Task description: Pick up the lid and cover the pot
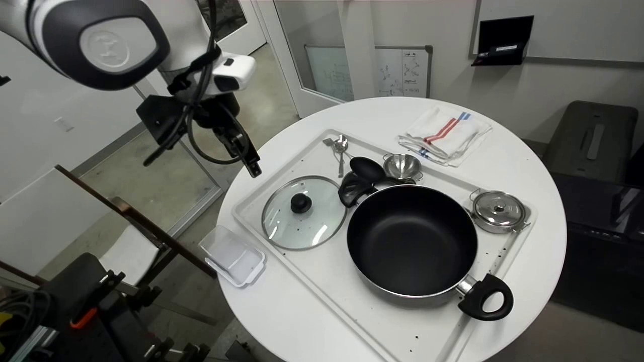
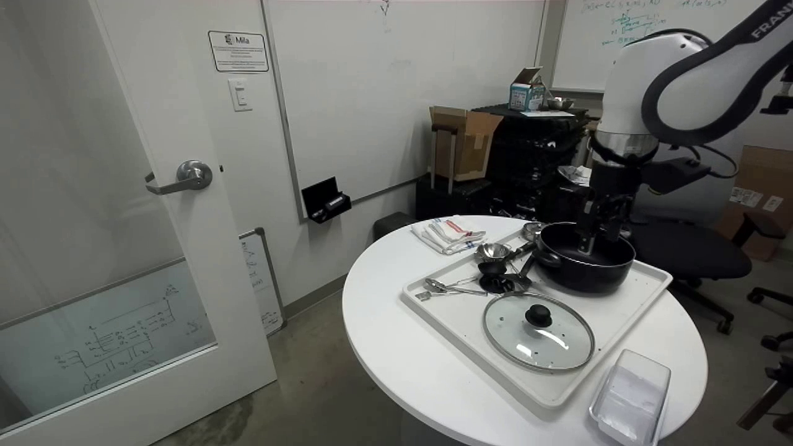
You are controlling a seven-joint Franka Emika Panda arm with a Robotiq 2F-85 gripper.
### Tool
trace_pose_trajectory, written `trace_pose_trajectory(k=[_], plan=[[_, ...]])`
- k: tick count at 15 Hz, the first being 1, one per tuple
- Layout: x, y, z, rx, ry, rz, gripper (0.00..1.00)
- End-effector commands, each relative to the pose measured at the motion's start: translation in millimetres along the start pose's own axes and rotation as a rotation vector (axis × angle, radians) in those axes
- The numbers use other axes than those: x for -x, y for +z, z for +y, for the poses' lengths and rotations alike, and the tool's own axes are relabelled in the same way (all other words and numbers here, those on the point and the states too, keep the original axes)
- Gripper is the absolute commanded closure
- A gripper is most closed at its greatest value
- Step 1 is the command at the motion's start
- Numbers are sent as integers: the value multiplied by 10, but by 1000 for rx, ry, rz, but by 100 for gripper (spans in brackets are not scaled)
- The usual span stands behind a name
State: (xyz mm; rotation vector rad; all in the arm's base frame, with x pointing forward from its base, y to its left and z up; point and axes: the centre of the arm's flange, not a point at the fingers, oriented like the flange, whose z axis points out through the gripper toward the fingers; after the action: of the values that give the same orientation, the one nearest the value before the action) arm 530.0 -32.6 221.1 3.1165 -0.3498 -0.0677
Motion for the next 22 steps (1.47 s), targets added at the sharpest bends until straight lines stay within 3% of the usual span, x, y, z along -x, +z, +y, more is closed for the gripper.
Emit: trace_pose_trajectory(k=[1,12,22], plan=[[-339,288,-89,29,-14,5,0],[-791,1102,-220,90,-49,-36,0],[-1057,1588,-430,103,-99,-32,0]])
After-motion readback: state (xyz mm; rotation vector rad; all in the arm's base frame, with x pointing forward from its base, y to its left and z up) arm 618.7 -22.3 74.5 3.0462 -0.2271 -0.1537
